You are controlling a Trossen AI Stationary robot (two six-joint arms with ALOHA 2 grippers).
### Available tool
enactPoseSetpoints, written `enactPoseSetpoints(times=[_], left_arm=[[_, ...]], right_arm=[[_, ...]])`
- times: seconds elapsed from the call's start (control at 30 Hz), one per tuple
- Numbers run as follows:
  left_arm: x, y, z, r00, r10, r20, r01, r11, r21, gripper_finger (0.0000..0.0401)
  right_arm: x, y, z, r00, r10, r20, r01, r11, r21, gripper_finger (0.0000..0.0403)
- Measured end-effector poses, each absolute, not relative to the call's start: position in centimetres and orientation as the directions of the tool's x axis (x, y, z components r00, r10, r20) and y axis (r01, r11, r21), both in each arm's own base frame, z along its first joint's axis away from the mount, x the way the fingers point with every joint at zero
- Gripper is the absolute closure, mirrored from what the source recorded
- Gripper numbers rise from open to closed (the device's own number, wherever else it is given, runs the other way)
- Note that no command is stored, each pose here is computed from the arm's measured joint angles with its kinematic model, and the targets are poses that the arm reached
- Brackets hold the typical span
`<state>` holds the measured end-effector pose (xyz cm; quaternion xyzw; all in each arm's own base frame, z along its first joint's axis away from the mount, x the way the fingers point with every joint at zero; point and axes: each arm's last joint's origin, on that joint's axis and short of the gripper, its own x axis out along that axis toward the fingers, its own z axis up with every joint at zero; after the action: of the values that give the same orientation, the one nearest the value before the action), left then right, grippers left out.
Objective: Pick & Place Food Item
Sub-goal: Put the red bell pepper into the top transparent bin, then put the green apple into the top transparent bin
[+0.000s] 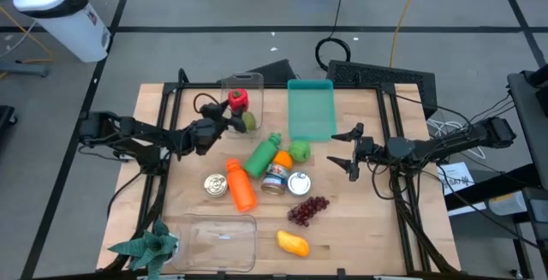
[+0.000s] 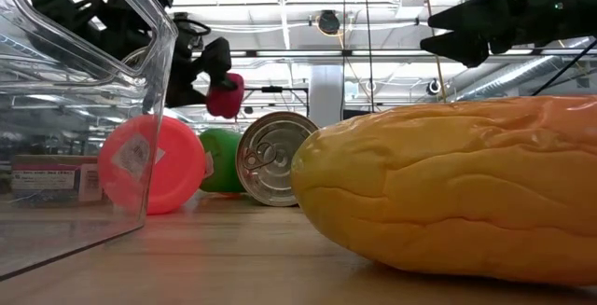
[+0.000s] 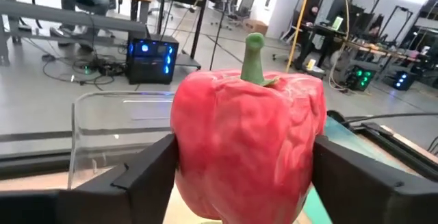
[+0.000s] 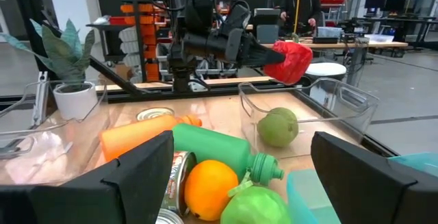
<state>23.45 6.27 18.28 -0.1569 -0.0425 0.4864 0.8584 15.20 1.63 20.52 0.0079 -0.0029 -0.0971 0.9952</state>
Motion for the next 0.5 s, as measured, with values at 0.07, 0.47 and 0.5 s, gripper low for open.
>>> enactPoseSetpoints(times=[0.07, 0.47, 0.5], left_arm=[[23.44, 6.35, 18.26, 0.525, 0.847, -0.082, -0.828, 0.486, -0.28, 0.0066], [23.43, 6.35, 18.1, 0.528, 0.844, -0.095, -0.83, 0.49, -0.266, 0.001], [23.43, 6.35, 18.1, 0.528, 0.844, -0.095, -0.83, 0.49, -0.266, 0.001]], right_arm=[[15.2, 1.63, 20.51, 0.981, -0.193, 0.004, 0.193, 0.981, 0.017, 0.0078], [15.2, 1.63, 20.48, 0.981, -0.193, 0.003, 0.193, 0.981, 0.016, 0.0078], [15.2, 1.63, 20.48, 0.981, -0.193, 0.003, 0.193, 0.981, 0.016, 0.0078]])
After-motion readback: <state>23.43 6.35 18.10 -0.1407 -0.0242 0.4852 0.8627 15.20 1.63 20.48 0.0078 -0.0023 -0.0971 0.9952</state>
